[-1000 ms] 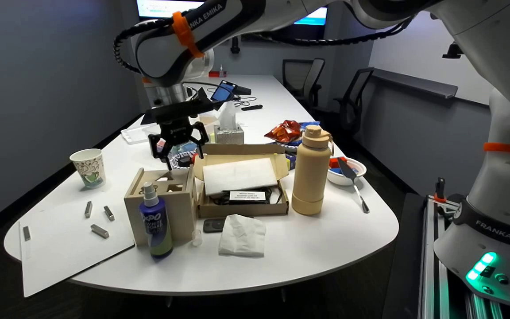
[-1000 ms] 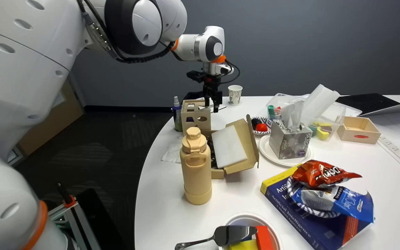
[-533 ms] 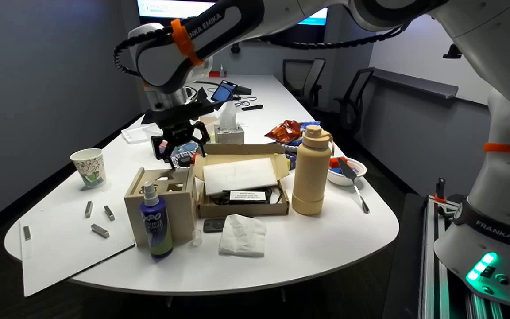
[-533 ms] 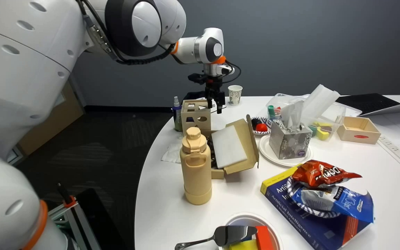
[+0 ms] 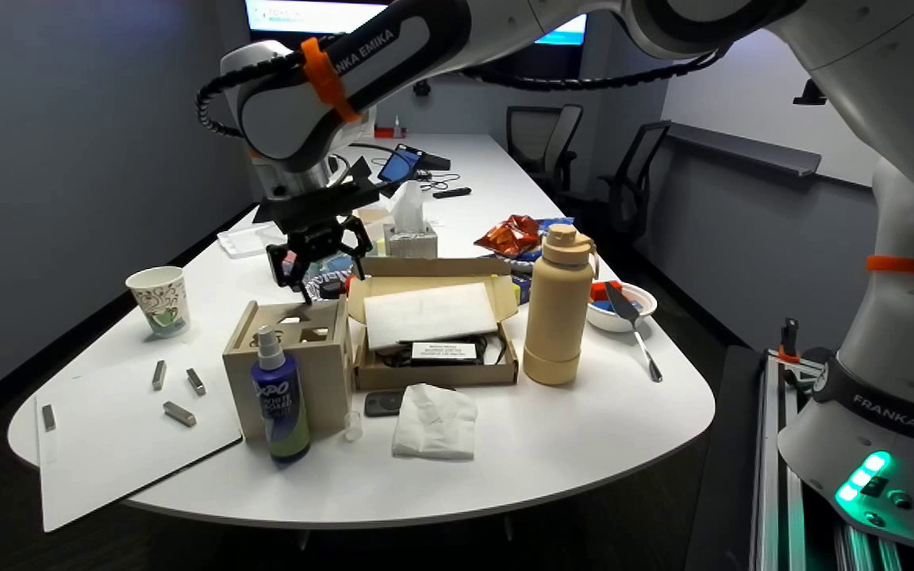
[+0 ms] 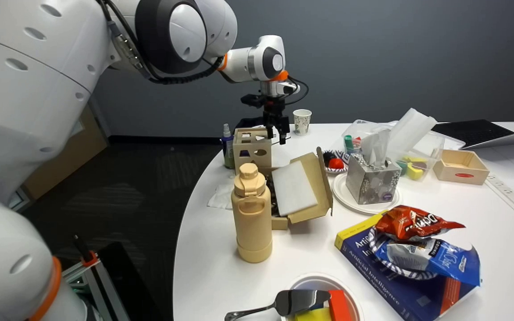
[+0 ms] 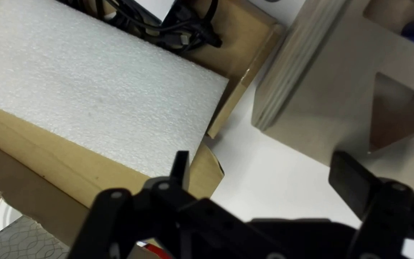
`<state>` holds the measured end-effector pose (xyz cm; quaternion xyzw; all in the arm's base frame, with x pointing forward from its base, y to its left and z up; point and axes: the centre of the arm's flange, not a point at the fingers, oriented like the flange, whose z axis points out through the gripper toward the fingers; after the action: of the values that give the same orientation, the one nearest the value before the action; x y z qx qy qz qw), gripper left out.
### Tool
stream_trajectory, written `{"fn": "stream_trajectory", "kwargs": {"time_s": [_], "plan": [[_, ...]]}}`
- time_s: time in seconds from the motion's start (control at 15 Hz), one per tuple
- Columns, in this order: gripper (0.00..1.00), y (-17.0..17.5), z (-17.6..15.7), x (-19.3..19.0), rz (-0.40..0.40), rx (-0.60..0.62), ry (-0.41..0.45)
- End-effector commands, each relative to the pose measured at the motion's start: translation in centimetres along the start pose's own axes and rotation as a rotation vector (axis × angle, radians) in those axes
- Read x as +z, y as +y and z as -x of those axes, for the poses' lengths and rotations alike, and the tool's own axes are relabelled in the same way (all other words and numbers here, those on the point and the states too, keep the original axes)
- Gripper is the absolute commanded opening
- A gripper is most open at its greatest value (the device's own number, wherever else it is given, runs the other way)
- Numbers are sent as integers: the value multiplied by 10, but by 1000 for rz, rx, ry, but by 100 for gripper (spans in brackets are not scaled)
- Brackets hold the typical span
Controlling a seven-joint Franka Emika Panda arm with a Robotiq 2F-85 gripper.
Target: Close the box
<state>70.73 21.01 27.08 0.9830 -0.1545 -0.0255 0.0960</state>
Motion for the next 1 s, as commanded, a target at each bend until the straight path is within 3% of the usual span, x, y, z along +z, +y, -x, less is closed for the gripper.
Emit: {"fn": "stream_trajectory", "kwargs": {"time_s": [0.0,0.53,0.93], "plan": [[100,-2,-13,-9,-15,17,28],[100,5,-27,17,20,58,36],[100,-4,-20,17,-5,25,15]]}}
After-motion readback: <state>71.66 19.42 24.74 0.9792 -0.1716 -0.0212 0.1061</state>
